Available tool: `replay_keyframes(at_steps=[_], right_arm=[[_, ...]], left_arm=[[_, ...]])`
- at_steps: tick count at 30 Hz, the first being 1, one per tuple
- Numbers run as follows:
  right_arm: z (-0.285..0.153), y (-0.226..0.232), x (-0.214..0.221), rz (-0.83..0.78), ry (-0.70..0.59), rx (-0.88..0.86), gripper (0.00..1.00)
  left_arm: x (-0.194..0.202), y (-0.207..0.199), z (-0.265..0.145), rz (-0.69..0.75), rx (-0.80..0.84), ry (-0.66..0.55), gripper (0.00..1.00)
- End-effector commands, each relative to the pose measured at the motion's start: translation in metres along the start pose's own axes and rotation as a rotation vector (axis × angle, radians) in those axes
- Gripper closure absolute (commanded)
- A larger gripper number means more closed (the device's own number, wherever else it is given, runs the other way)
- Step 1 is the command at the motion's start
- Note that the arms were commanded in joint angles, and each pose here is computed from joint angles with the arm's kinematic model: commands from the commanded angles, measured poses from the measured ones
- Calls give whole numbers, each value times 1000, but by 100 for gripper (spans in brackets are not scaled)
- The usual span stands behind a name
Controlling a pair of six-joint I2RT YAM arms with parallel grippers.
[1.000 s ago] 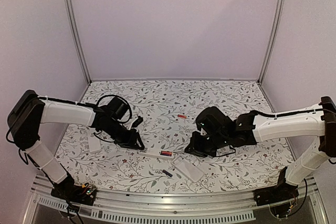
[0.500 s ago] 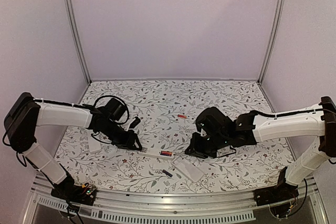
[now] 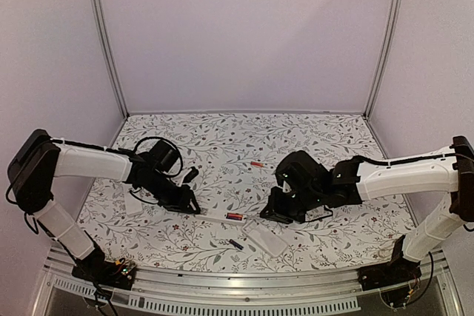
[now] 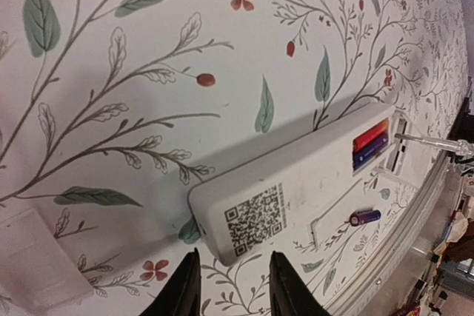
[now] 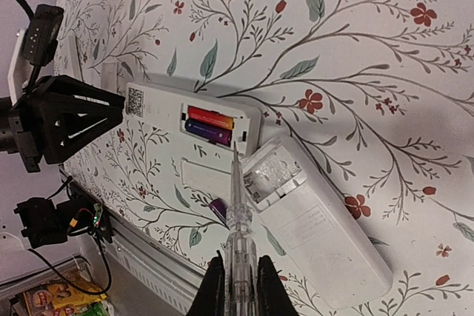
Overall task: Unload the batteries from the remote control
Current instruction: Remove the battery from the remote control without the battery cover.
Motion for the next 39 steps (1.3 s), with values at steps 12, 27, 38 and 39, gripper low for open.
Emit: replay_keyframes(at_steps=[12,27,38,39], right_arm=[[9,11,-1,-2,21,-36,100],[15,15,0,20,-1,-115,100],[0,43,-12,12,-83,-294,100],[-2,46,-13,8,-89,-307,100]], left_arm=[[8,-1,9,11,12,33,72],[12,-4,12,10,35,48,77],[12,-5,13,11,39,53,78],[12,-5,13,11,40,53,78]])
Point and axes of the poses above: each gripper's point midway between its finger pads, its own z axis out along the fingers, its own y axis along the line the jaws close on, x = y × z, the point moved 1 cm from there along -z, back along the fingers, and after that the axes turned 11 degrees about -z, right-handed, at the moved point
